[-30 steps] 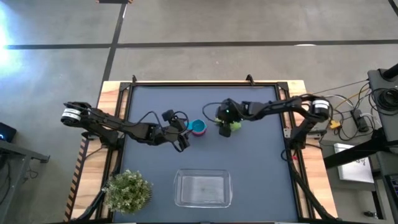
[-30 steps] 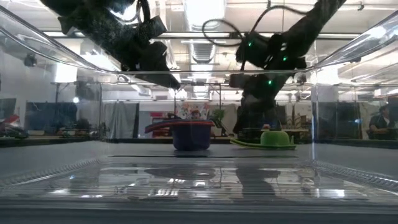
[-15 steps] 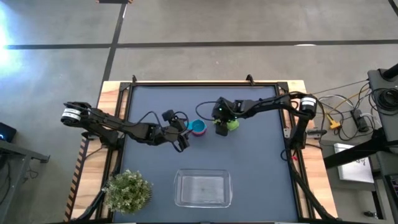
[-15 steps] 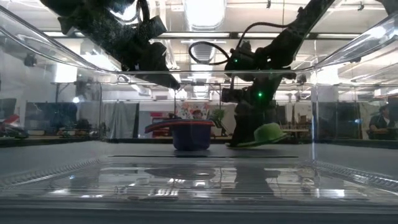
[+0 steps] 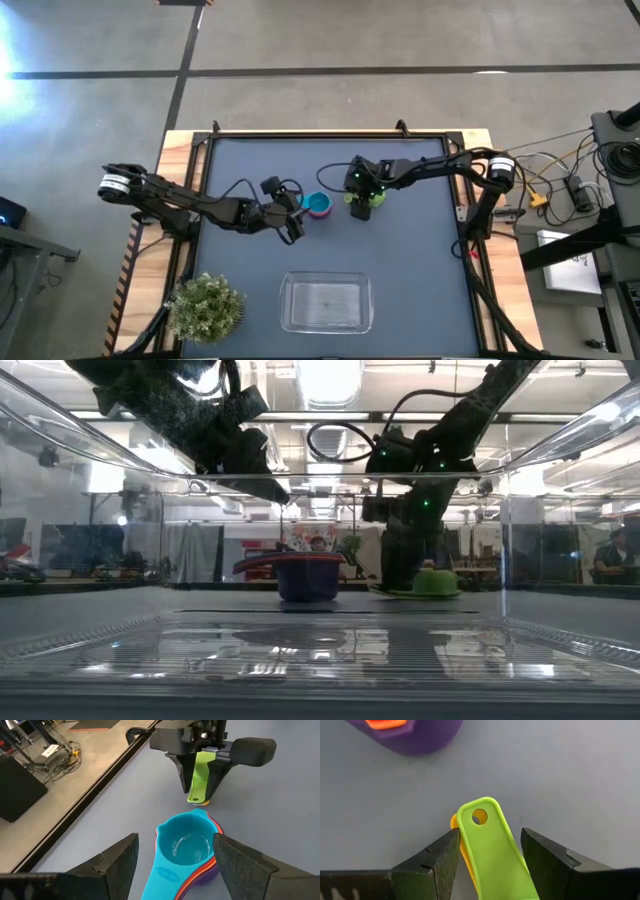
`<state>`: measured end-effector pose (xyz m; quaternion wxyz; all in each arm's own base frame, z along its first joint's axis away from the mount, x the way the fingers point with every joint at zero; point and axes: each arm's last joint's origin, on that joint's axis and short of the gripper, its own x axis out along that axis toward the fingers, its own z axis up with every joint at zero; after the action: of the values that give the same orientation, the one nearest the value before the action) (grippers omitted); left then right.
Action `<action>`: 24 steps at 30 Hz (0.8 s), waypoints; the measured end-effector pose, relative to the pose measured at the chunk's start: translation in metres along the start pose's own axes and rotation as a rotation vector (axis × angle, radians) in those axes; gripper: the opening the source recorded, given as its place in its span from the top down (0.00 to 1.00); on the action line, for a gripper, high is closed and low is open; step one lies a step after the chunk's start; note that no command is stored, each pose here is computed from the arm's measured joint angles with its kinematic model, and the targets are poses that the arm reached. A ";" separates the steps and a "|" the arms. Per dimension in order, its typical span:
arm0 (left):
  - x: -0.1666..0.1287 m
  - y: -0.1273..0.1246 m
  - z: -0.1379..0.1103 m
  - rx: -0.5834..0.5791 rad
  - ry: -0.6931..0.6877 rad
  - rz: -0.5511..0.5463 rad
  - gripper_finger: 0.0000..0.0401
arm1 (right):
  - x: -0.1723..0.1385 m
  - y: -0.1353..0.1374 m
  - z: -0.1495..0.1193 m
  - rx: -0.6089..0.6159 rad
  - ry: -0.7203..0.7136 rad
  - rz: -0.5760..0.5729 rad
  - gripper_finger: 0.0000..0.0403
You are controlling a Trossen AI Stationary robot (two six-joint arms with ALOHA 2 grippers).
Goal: Nest measuring cups in basket
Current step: Stack the right stacked measuring cups on top of the left stacked measuring cups
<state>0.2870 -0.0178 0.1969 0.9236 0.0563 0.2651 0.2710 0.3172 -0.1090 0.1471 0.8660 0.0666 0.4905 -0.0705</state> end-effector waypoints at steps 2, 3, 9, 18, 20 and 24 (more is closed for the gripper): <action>0.000 0.000 0.000 0.000 0.000 0.000 0.41 | 0.000 0.000 0.000 -0.003 -0.001 0.005 0.50; 0.000 0.000 0.000 0.000 0.000 0.000 0.41 | 0.000 0.000 0.000 -0.006 0.000 0.005 0.50; 0.000 0.000 0.000 0.000 0.000 0.000 0.41 | 0.000 0.001 -0.001 -0.078 0.009 0.017 0.48; 0.000 0.000 0.000 0.000 0.000 0.000 0.41 | -0.002 0.001 -0.001 -0.141 0.003 0.014 0.21; 0.000 0.000 0.000 0.002 0.000 0.000 0.41 | -0.003 0.003 -0.001 -0.166 0.013 0.018 0.15; 0.000 0.000 0.000 0.008 0.000 0.000 0.41 | -0.005 0.007 -0.003 -0.237 0.032 0.034 0.10</action>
<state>0.2870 -0.0178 0.1968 0.9234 0.0598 0.2663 0.2698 0.3137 -0.1017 0.1499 0.8611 -0.0266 0.5078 0.0038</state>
